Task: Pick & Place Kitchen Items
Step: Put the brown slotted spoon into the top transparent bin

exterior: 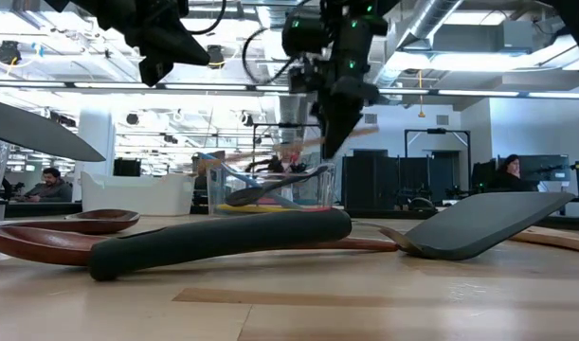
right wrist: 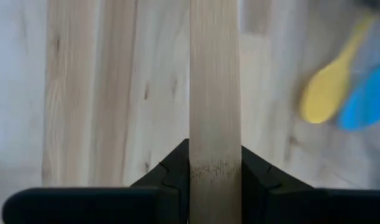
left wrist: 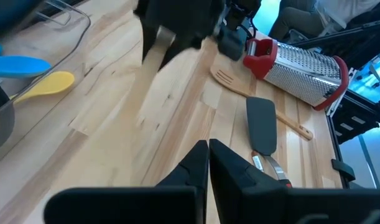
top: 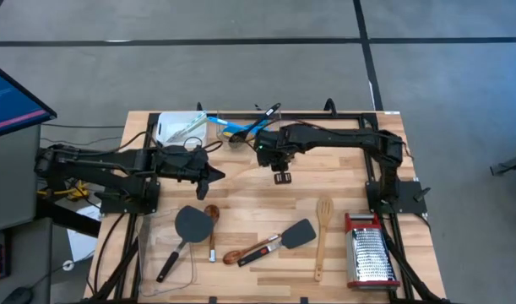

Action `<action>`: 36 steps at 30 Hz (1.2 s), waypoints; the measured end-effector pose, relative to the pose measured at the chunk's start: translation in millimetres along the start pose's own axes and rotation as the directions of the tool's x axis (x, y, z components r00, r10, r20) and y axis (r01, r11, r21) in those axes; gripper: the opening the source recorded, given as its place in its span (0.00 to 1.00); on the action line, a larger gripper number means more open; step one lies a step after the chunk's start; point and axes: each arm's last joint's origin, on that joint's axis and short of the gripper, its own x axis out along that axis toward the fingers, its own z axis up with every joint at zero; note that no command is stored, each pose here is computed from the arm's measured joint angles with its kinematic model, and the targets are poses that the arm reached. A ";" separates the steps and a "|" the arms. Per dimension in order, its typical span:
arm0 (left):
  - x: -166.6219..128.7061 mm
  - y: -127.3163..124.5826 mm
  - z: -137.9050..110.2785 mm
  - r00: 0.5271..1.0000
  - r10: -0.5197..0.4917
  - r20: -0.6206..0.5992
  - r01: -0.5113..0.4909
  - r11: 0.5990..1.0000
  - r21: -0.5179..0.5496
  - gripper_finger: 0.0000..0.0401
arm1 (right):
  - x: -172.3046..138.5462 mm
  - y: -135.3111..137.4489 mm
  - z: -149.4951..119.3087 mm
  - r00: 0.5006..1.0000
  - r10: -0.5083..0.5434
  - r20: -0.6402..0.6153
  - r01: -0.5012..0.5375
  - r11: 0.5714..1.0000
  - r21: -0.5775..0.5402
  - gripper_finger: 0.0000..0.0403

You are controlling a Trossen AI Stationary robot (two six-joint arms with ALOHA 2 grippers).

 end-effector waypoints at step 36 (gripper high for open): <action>0.1 -0.3 2.5 1.000 -0.003 0.026 0.002 1.000 0.027 0.00 | -14.2 -147.5 -40.8 0.959 -0.283 0.003 0.269 0.914 0.305 0.19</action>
